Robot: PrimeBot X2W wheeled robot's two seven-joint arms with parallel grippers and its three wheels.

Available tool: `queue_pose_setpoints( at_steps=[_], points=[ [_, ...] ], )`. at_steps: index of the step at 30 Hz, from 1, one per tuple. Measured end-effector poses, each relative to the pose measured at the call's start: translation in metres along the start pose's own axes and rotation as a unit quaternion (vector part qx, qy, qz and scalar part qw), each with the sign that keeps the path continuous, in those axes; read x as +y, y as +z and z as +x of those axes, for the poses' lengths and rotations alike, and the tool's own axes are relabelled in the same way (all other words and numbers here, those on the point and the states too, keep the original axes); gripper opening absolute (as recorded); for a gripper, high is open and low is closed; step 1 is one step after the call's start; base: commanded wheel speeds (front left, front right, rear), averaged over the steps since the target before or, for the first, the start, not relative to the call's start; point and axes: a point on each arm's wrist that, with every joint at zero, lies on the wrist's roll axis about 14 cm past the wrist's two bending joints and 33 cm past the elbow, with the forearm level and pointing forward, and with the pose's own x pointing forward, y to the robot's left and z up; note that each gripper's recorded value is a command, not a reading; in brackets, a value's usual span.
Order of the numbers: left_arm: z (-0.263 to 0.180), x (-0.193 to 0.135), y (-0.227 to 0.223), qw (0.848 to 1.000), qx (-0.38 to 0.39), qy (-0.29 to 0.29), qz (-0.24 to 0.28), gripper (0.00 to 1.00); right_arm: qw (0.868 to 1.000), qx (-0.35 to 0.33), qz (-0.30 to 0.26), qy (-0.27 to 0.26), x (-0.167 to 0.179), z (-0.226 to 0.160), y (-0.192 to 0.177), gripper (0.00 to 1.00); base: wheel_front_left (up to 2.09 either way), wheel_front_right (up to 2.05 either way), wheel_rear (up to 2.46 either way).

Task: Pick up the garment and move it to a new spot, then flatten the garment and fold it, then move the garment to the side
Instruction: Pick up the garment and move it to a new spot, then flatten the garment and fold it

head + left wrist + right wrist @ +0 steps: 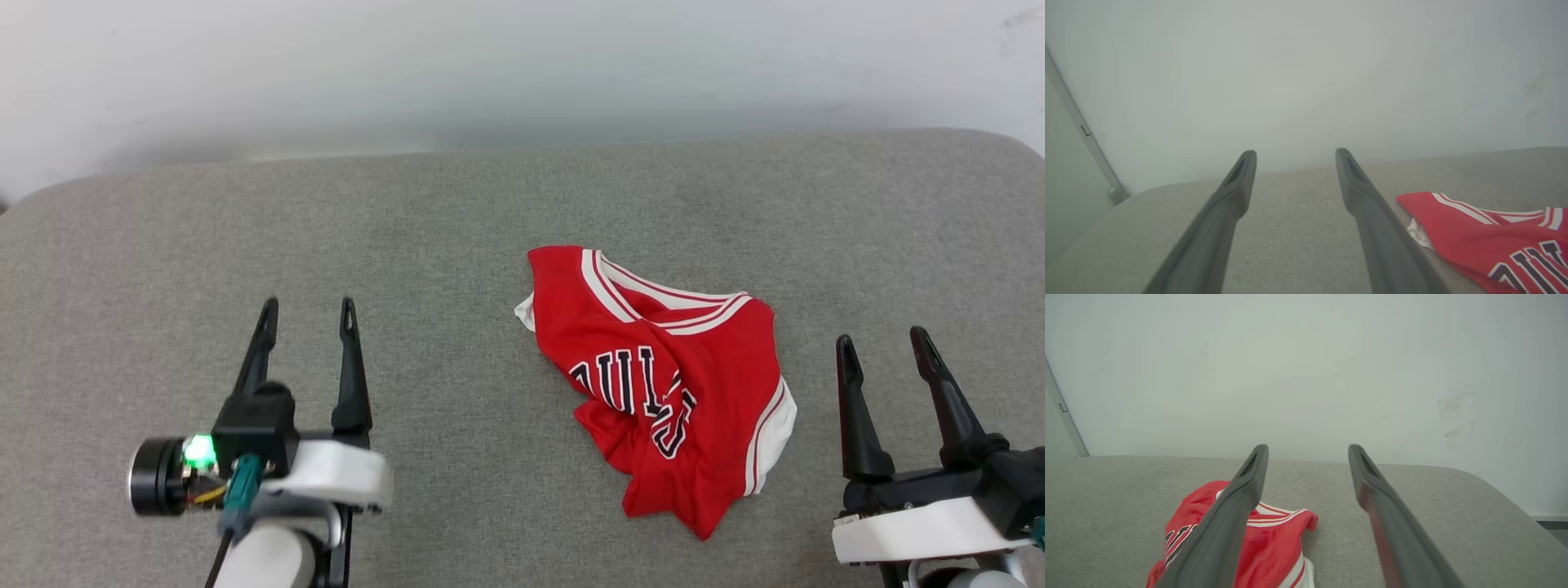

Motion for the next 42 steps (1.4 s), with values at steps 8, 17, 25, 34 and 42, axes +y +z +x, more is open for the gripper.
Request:
queue_pose_setpoints(
  at_steps=[8,17,25,34,42],
  points=[
    [-0.038,0.015,-0.007,0.999,0.012,0.032,-0.008,1.00,1.000,0.004,0.028,-0.010,-0.002,-0.011,-0.001,1.00,0.00,0.00,0.00],
    [-0.067,0.023,-0.010,0.998,0.019,0.057,-0.017,1.00,0.999,0.020,0.039,-0.016,-0.003,-0.031,-0.007,1.00,0.00,0.00,0.00],
    [-0.085,0.025,-0.014,0.998,0.028,0.063,-0.013,1.00,0.998,0.029,0.044,-0.019,-0.003,-0.045,-0.011,1.00,0.00,0.00,0.00],
    [-0.092,0.026,-0.016,0.997,0.032,0.062,-0.015,1.00,0.998,0.032,0.045,-0.015,0.000,-0.048,-0.012,1.00,0.00,0.00,0.00],
    [-0.092,0.025,-0.022,0.997,0.041,0.056,-0.016,1.00,0.998,0.033,0.045,-0.013,0.001,-0.048,-0.013,1.00,0.00,0.00,0.00]
  ],
)
